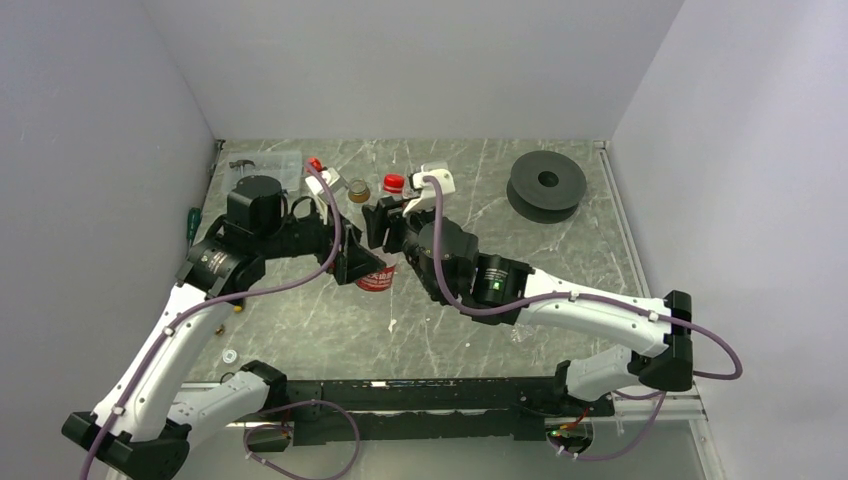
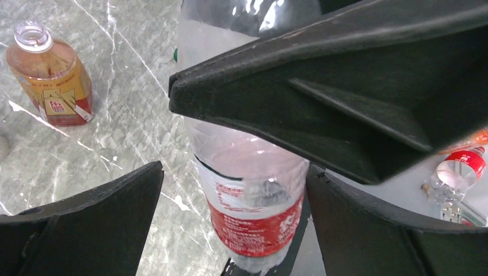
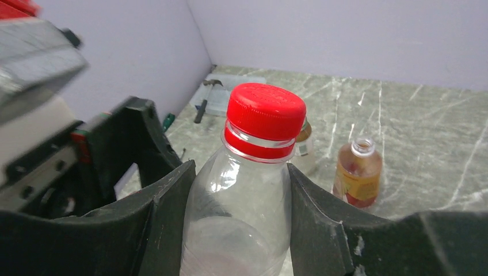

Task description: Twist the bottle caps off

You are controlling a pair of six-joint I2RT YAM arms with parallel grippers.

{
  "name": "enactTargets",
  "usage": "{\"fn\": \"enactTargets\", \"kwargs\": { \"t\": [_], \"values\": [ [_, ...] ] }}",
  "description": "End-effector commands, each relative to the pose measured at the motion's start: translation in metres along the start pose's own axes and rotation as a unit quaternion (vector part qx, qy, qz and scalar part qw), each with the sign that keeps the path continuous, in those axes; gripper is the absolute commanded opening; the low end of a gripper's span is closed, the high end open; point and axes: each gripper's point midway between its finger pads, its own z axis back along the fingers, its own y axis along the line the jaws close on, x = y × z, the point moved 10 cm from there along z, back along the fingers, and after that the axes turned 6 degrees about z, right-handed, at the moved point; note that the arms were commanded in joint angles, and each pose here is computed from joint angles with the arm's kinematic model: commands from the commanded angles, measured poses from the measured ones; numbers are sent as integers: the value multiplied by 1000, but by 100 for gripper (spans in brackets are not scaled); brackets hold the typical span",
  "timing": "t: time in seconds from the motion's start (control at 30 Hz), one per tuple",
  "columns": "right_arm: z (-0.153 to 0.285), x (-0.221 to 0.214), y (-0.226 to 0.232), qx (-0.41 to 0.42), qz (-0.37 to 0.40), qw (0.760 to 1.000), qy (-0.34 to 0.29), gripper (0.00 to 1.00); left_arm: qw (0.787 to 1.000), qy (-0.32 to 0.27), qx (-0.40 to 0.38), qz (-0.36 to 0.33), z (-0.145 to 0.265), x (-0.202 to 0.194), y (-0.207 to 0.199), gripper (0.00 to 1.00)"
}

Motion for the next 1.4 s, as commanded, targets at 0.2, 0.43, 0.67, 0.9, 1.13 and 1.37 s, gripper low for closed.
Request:
{"fn": "enactTargets", "kwargs": {
  "t": [0.2, 0.43, 0.67, 0.9, 1.13, 1.37],
  "values": [
    [1, 51, 33, 23, -63, 992, -110, 52, 1000, -3, -10, -7, -2, -3, 0, 99],
    [4, 51, 35, 21, -68, 991, -117, 53, 999, -7, -25, -28, 4, -2, -5, 99],
    [5, 41, 34, 18, -55, 992, -112, 52, 997, -43, -6, -56, 10, 11, -10, 91],
    [6, 34, 36, 20, -51, 993, -108, 52, 996, -57, -15, -62, 10, 17, -13, 65],
    [6, 42, 38, 18, -51, 995, -89, 78, 995, -48, 4, -84, 9, 9, -5, 43],
    [2, 81, 17, 53, -98, 993, -45, 90, 989, -37, 29, -140, 11, 2, 5, 28]
  ]
}}
